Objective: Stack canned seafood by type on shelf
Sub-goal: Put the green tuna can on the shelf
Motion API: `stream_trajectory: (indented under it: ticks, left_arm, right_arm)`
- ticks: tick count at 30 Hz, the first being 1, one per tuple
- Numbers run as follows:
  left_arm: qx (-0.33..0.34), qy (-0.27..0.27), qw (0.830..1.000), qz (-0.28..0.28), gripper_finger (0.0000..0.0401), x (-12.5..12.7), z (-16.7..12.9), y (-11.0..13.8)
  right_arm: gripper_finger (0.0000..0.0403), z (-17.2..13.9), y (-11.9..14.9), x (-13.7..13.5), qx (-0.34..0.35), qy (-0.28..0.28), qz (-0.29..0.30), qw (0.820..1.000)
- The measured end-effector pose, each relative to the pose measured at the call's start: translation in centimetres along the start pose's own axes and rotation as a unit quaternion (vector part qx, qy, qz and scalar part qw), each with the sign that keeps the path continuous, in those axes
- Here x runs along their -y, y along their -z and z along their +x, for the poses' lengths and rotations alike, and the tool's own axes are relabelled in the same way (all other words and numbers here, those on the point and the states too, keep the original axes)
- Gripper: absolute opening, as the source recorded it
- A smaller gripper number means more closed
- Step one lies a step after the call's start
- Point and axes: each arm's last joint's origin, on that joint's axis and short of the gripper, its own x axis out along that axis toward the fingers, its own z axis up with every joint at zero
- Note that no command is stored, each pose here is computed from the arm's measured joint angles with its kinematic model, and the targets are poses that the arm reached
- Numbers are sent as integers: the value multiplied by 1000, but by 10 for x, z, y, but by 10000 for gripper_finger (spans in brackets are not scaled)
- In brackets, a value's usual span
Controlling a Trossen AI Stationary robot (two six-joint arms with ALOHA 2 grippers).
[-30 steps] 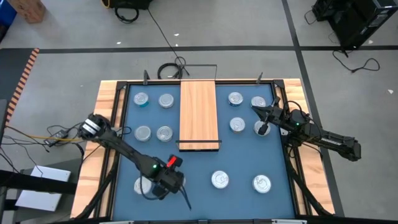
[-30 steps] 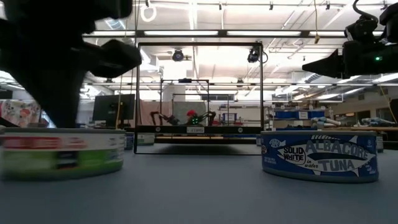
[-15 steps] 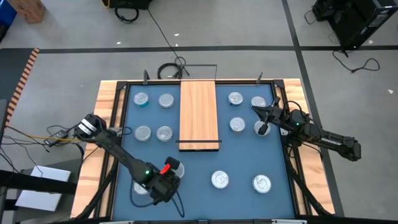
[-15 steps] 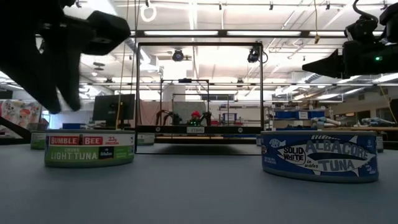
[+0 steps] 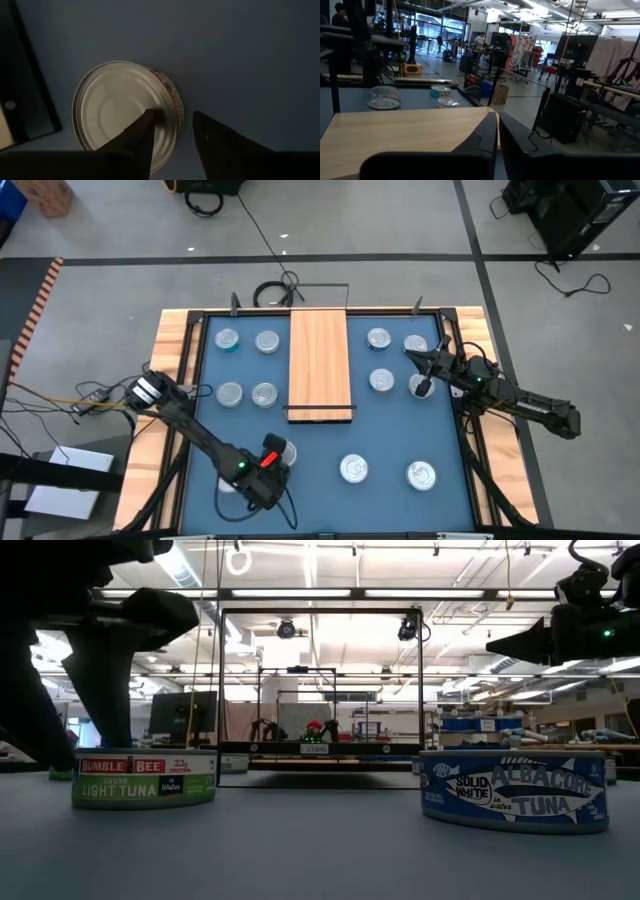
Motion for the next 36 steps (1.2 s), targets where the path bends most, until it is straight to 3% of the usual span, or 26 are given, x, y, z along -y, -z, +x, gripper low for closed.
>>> stream_trajectory:
  ticks: [4, 10, 15, 20, 36]
  left_arm:
    - [-5, -8, 1000, -14, 111, -1, 3, 0]
    - [-6, -1, 1000, -19, 12, -1, 2, 0]
    - [-11, 24, 1000, -13, 3, -1, -1, -3]
    - [-11, 85, 996, -3, 2, -2, -12, -16]
    - [43, 185, 980, -65, 1, -50, -38, -28]
  right_arm:
    - [28, 0, 0, 0, 2, 1, 0, 1000]
    - [32, 0, -1, 0, 3, 0, 0, 1000]
    - [30, 0, 0, 0, 3, 0, 0, 1000]
    - [27, 0, -1, 0, 3, 0, 0, 1000]
    - [28, 0, 0, 0, 2, 0, 0, 1000]
